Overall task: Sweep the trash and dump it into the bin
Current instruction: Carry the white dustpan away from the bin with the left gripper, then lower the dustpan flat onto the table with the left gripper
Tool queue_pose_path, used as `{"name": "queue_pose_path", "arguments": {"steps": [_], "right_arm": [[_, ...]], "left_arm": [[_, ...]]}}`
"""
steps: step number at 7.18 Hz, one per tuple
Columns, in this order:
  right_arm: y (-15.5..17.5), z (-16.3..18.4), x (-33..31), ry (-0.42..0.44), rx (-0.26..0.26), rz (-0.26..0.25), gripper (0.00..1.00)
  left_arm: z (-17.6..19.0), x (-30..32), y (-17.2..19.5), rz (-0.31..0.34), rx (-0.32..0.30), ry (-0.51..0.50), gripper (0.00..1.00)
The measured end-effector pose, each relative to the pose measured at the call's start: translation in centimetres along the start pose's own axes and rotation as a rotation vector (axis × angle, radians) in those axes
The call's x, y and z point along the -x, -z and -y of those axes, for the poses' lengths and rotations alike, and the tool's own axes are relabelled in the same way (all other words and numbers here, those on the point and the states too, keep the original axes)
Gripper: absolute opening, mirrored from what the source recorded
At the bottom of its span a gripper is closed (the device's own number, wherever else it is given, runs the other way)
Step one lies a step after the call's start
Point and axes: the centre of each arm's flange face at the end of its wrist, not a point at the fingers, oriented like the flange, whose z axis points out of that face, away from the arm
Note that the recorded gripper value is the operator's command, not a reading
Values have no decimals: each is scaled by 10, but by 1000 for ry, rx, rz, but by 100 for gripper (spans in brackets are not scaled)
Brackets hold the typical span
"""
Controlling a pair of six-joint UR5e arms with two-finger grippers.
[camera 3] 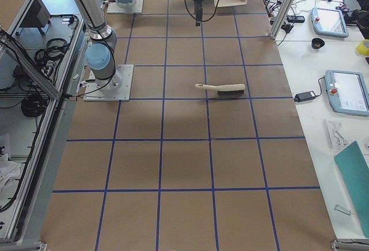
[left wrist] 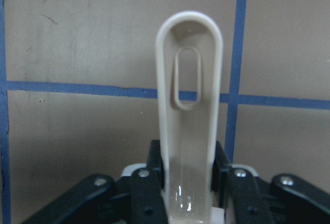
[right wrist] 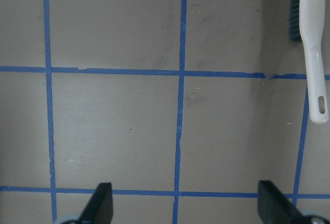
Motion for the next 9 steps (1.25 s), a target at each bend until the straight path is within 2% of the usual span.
{"name": "queue_pose_path", "arguments": {"steps": [4, 7, 9], "right_arm": [[0, 0, 0, -1, -1, 0, 100], [1, 0, 0, -1, -5, 0, 100], [1, 1, 0, -1, -12, 0, 100]], "left_arm": [[-19, 35, -27, 90, -11, -89, 0], [-15, 47, -25, 113, -88, -83, 0], [-22, 45, -20, 98, -106, -71, 0]]}}
